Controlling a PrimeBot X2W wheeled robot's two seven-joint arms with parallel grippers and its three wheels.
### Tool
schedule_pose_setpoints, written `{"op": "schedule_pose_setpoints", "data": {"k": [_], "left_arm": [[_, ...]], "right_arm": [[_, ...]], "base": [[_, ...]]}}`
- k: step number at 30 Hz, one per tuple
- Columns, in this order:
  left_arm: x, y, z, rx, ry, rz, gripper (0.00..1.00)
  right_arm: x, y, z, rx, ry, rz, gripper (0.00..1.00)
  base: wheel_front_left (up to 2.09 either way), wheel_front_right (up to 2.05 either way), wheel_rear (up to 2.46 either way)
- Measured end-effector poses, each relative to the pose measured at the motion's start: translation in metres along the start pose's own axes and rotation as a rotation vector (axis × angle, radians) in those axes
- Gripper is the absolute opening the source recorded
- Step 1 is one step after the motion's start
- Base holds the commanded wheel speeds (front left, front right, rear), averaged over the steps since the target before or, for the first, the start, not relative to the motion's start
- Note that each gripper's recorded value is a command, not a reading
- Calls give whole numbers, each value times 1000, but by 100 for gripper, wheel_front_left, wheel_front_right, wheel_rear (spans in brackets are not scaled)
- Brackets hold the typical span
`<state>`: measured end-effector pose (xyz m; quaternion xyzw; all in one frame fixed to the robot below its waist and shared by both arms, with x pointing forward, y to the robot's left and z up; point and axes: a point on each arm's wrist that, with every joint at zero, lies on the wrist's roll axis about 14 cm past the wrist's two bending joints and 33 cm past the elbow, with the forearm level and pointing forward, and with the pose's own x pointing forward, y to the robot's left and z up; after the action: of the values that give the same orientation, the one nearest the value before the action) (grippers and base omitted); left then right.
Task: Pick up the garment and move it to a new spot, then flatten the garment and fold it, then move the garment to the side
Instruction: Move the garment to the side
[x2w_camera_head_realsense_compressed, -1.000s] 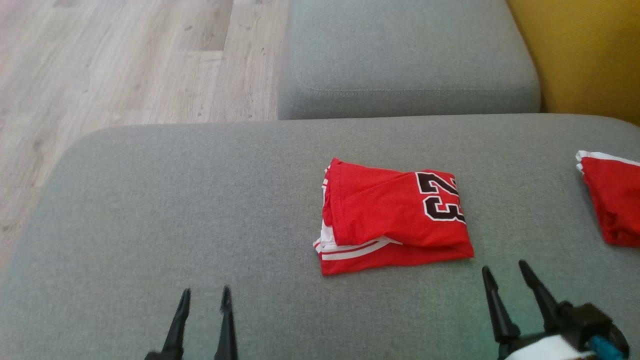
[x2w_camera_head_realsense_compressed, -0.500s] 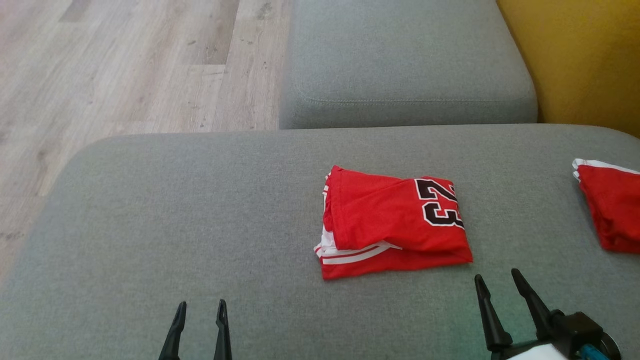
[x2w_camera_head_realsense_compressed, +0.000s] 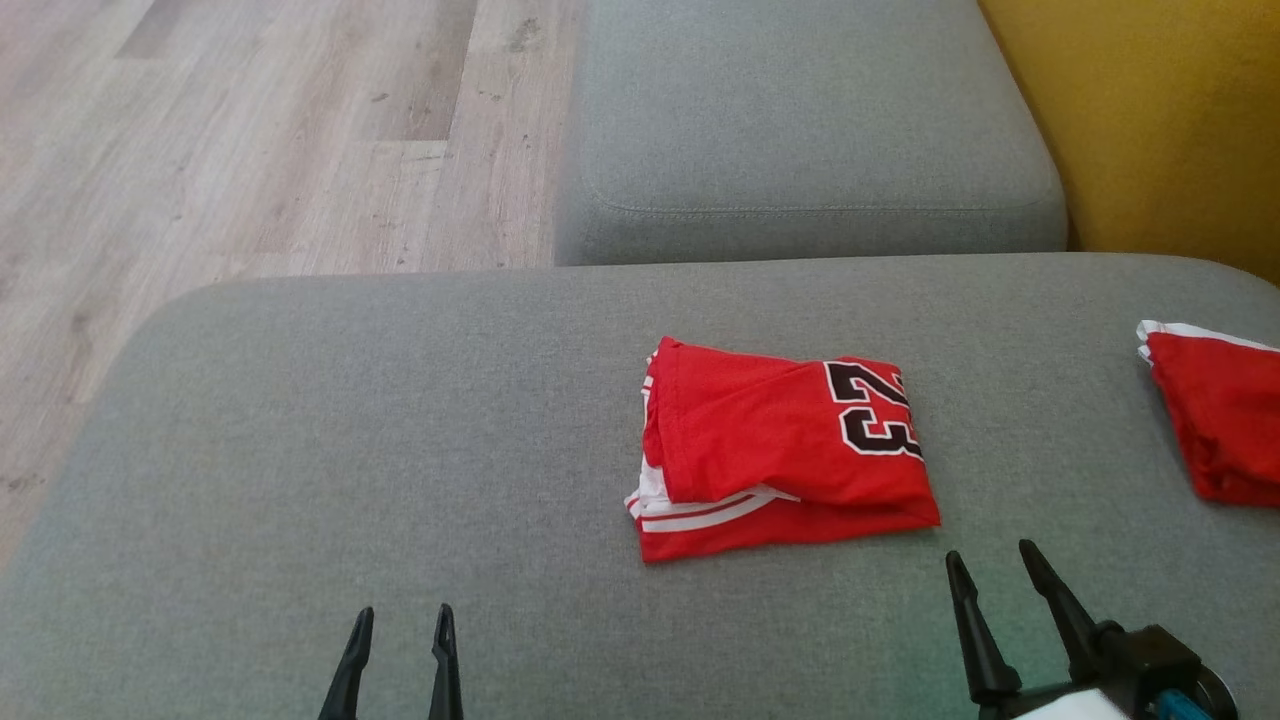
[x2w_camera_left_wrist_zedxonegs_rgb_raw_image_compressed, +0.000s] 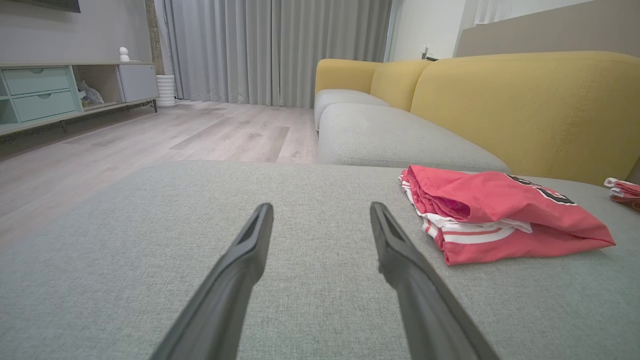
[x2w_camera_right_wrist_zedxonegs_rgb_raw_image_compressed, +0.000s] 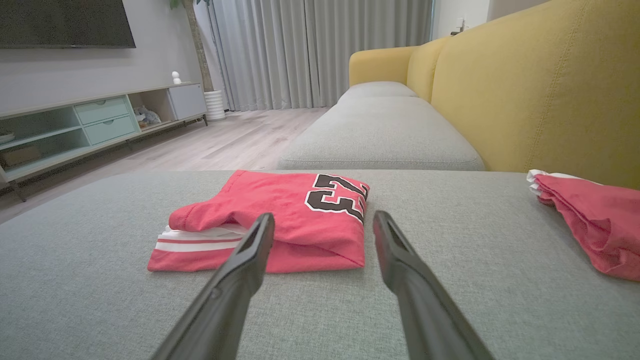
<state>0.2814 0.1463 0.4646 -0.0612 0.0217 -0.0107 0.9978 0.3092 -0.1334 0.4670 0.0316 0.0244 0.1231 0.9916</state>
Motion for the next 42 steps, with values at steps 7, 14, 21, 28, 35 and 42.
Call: {"op": "schedule_pose_setpoints", "data": {"k": [7, 14, 21, 28, 35, 42], "left_arm": [[0, 0, -1, 0, 3, 0, 100], [2, 2, -4, -2, 16, 9, 100], [11, -1, 11, -13, -19, -1, 100], [22, -4, 11, 2, -10, -8, 100], [36, -5, 9, 1, 2, -7, 100], [46, -1, 4, -4, 22, 21, 100]], "right_arm": [[0, -1, -3, 2, 8, -4, 100], [-1, -8, -16, 13, 54, -29, 100], [10, -16, -37, 121, 115, -86, 100], [78, -21, -22, 181, 164, -60, 100], [119, -54, -28, 175, 306, -102, 100], [133, -46, -73, 211, 507, -87, 100]], "base": [[0, 0, 0], [0, 0, 0], [0, 0, 0], [0, 0, 0], [0, 0, 0], [0, 0, 0]]}}
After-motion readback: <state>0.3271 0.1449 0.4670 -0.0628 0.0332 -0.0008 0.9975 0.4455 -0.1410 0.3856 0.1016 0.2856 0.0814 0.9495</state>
